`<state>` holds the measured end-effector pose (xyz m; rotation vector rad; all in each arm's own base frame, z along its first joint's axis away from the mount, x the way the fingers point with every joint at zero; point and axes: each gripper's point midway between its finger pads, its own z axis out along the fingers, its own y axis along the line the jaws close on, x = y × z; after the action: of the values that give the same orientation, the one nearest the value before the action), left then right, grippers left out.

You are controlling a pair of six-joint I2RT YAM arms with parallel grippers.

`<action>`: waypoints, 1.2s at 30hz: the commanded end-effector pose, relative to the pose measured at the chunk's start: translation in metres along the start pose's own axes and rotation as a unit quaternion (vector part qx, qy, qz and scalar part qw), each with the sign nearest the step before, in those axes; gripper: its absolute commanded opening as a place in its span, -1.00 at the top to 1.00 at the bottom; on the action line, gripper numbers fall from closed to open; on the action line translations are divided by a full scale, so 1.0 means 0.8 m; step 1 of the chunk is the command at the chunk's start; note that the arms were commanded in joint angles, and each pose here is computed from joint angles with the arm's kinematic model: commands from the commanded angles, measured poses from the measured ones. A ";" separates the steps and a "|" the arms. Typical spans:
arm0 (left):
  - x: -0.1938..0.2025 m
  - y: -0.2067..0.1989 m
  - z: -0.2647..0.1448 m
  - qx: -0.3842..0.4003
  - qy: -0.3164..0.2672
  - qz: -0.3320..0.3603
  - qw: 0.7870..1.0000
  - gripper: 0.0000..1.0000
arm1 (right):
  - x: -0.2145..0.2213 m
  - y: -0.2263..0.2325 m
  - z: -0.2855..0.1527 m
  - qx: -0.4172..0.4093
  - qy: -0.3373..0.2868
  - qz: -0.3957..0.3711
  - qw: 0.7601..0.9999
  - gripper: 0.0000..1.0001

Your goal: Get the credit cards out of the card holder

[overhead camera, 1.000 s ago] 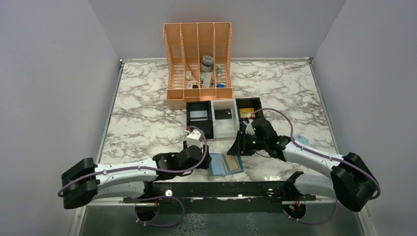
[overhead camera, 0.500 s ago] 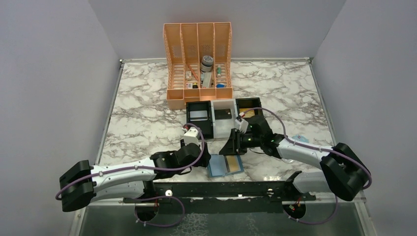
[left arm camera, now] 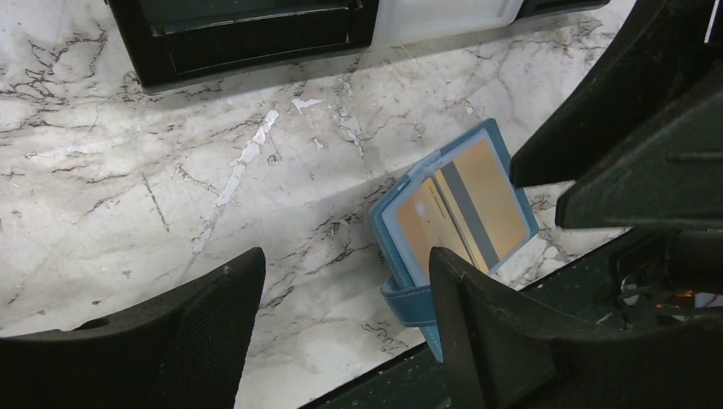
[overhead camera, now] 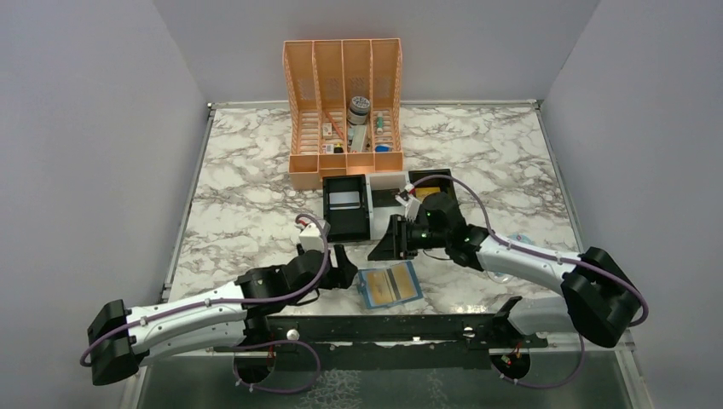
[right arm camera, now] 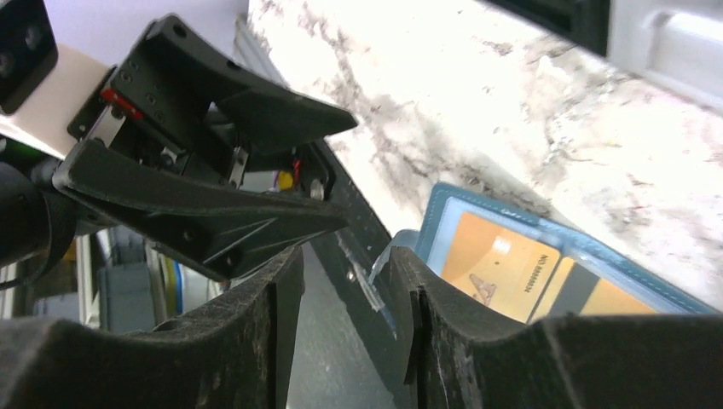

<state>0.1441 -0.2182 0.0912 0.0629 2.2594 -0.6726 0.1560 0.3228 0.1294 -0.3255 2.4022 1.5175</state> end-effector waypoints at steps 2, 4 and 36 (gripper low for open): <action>0.001 -0.011 -0.010 0.050 -0.005 -0.018 0.999 -0.49 | -0.034 -0.027 -0.012 0.087 -0.083 -0.024 0.992 0.14; 0.009 -0.020 -0.013 0.070 0.012 -0.026 0.997 -0.49 | -0.028 -0.040 -0.015 0.106 -0.082 -0.016 0.991 0.16; 0.095 -0.075 -0.022 0.182 0.165 -0.046 0.968 -0.17 | 0.058 -0.095 -0.005 0.063 -0.010 -0.014 0.998 0.42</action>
<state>0.0627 -0.2632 0.0722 0.2635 2.4355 -1.2086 0.1369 0.2793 0.0477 -0.2631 2.5027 1.3035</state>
